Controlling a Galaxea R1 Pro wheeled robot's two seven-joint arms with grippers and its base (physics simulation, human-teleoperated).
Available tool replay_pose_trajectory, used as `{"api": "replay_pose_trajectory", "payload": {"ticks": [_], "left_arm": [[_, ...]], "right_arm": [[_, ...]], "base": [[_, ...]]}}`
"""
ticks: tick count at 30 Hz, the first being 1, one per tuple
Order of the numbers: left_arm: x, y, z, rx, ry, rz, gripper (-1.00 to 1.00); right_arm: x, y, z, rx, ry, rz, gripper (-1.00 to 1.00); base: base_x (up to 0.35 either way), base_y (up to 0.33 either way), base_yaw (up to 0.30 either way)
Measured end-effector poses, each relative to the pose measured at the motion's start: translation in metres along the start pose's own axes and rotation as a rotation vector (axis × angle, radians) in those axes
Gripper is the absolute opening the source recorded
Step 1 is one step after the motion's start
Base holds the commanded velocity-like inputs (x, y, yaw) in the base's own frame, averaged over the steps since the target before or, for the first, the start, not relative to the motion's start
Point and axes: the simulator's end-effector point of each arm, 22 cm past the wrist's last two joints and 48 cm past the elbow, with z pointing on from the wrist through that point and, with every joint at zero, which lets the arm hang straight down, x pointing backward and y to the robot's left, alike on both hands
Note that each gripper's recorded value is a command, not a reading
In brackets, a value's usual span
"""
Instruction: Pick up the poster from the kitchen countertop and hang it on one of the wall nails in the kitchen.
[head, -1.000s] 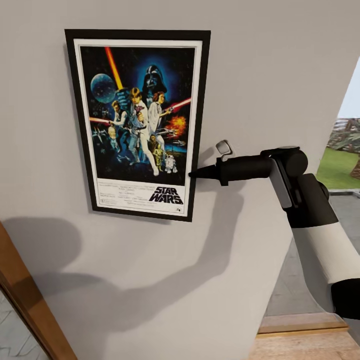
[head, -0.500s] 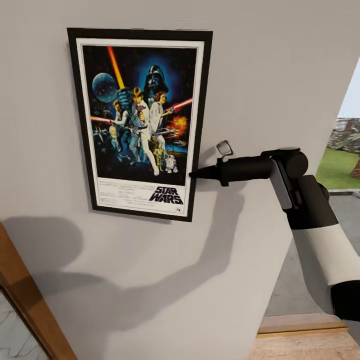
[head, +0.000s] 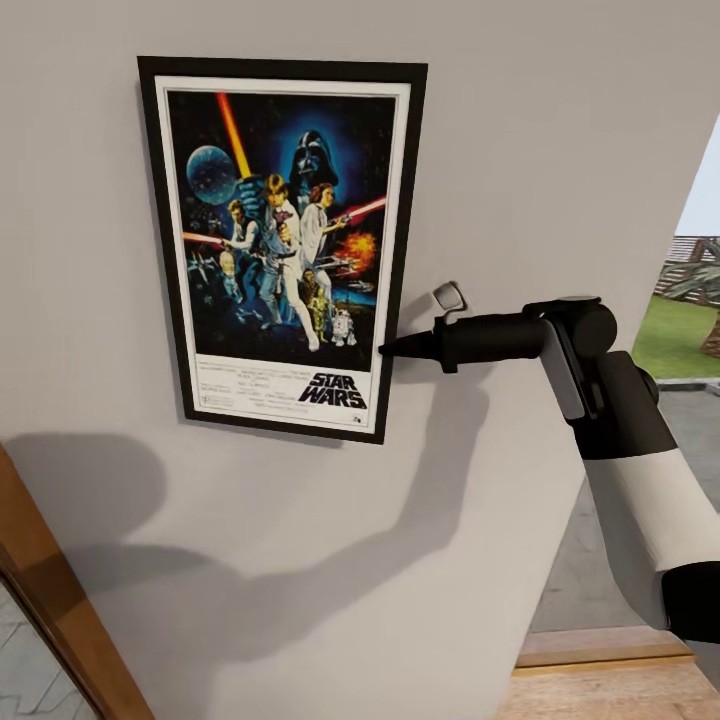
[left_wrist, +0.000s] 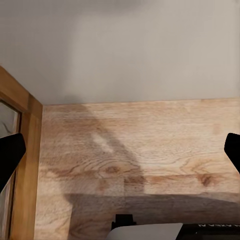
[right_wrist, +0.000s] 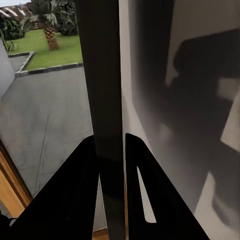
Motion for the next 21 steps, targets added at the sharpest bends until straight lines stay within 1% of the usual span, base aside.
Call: {"api": "replay_pose_trajectory", "payload": {"ticks": [21], "left_arm": [[0.0015, 0.0025, -0.0003, -0.003, 0.004, 0.003, 1.00]], "right_arm": [[-0.0004, 0.0005, 0.0000, -0.002, -0.001, -0.001, -1.00]], "base": [[0.000, 0.000, 0.000]]}}
